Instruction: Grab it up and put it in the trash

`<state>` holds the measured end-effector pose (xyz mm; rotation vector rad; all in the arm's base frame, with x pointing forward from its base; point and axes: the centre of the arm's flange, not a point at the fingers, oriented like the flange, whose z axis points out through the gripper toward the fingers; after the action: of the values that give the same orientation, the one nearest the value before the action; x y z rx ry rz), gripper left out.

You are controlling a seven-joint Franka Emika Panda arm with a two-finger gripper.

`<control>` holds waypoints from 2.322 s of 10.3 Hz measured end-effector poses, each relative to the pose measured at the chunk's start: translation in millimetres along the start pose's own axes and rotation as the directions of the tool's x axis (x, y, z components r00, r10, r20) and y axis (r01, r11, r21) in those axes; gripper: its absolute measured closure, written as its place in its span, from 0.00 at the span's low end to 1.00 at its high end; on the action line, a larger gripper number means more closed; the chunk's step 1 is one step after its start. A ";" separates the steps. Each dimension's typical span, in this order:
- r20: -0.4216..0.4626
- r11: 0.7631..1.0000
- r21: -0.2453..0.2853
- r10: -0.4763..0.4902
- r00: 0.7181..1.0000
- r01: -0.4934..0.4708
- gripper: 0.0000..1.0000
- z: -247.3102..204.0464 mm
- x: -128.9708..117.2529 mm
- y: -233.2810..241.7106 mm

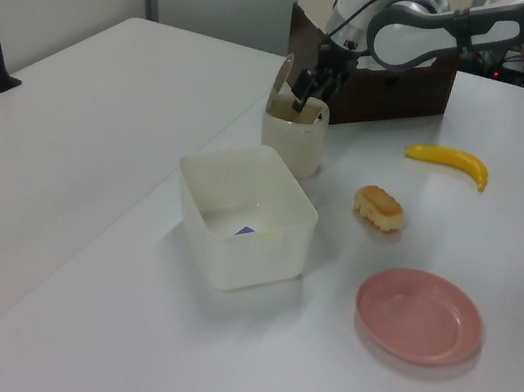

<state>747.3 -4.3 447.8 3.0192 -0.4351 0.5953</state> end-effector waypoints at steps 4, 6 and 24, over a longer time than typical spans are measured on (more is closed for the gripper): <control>0.055 0.995 -0.052 0.083 0.995 -0.080 0.00 -72.9 7.5 36.1; 0.098 0.992 -0.080 0.105 0.990 -0.097 0.00 -119.9 2.1 52.9; 0.283 1.000 -0.012 -0.012 0.959 0.017 0.00 -233.6 -82.3 126.0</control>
<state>553.4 -83.4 630.4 3.0990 -0.4234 0.1545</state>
